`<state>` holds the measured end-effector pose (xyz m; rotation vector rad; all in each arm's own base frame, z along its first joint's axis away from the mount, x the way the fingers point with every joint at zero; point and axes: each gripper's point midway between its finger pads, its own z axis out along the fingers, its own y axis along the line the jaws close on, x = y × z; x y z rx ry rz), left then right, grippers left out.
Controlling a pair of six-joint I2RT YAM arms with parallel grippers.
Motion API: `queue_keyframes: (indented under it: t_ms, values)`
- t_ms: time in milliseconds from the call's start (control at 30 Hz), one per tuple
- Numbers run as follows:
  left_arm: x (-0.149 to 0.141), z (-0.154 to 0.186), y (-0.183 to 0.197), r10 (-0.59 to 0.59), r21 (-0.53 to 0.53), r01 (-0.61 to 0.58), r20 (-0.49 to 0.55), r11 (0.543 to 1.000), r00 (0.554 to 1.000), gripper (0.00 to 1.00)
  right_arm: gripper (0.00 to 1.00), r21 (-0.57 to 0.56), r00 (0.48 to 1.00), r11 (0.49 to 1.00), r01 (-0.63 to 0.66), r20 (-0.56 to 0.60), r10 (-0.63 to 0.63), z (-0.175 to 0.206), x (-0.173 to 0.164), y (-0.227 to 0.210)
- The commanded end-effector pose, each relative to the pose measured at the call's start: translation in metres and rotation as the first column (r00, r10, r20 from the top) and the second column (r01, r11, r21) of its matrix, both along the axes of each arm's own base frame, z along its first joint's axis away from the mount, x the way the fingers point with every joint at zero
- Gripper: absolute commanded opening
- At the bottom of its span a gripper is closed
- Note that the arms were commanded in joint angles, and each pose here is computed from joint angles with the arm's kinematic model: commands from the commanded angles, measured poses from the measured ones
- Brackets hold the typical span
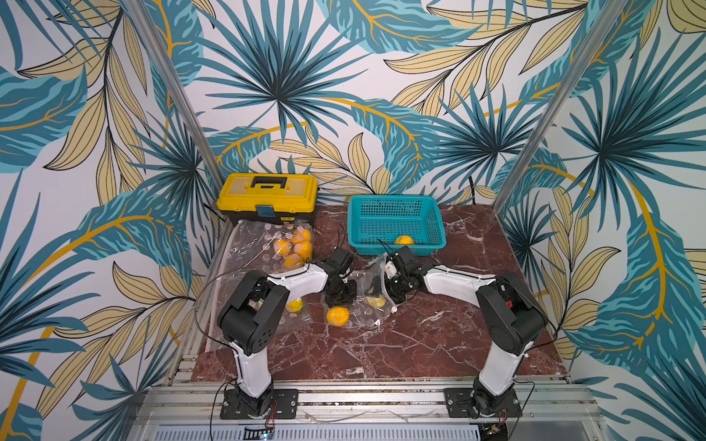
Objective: Open the zip-top bag and take out the pear
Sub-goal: Pick up the pear from the zipper food storage bag, then place the pear in the basket.
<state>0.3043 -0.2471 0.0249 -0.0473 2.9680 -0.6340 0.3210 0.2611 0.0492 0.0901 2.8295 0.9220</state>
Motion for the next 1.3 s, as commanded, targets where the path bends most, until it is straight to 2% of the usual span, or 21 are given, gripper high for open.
queue_keyframes:
  t_ms: [0,267,467,600,833,967,1133,1267]
  values:
    - [-0.005,-0.013,0.002,-0.01,0.015,0.01,-0.018,1.0,1.0,0.02,0.67,-0.039,0.999,0.998,0.038,0.008,-0.038,0.01,-0.009,-0.032]
    - [-0.008,-0.016,0.004,-0.007,0.022,0.007,-0.028,1.0,1.0,0.02,0.68,-0.091,0.984,0.98,0.174,0.04,-0.171,0.031,-0.012,-0.107]
    - [-0.008,-0.016,0.004,-0.006,0.022,0.007,-0.028,1.0,1.0,0.02,0.69,-0.18,0.955,0.941,0.287,0.135,-0.265,0.068,-0.003,-0.157]
    - [-0.007,-0.013,0.004,-0.004,0.017,0.005,-0.023,1.0,1.0,0.02,0.69,-0.249,0.925,0.903,0.351,0.241,-0.294,0.1,0.012,-0.182]
    - [-0.006,-0.009,0.002,-0.007,0.008,0.007,-0.014,1.0,1.0,0.02,0.69,-0.234,0.892,0.9,0.369,0.362,-0.271,0.143,0.073,-0.18]
    - [-0.007,-0.008,0.002,-0.009,0.006,0.009,-0.014,1.0,1.0,0.02,0.69,-0.286,0.885,0.882,0.373,0.395,-0.246,0.15,0.115,-0.183]
    - [-0.007,-0.007,0.002,-0.006,0.004,0.006,-0.011,1.0,1.0,0.02,0.7,-0.378,0.895,0.847,0.374,0.387,-0.223,0.136,0.167,-0.193]
    - [-0.007,-0.005,0.002,0.0,0.001,0.0,-0.012,1.0,1.0,0.03,0.71,-0.435,0.91,0.827,0.356,0.364,-0.2,0.113,0.195,-0.197]
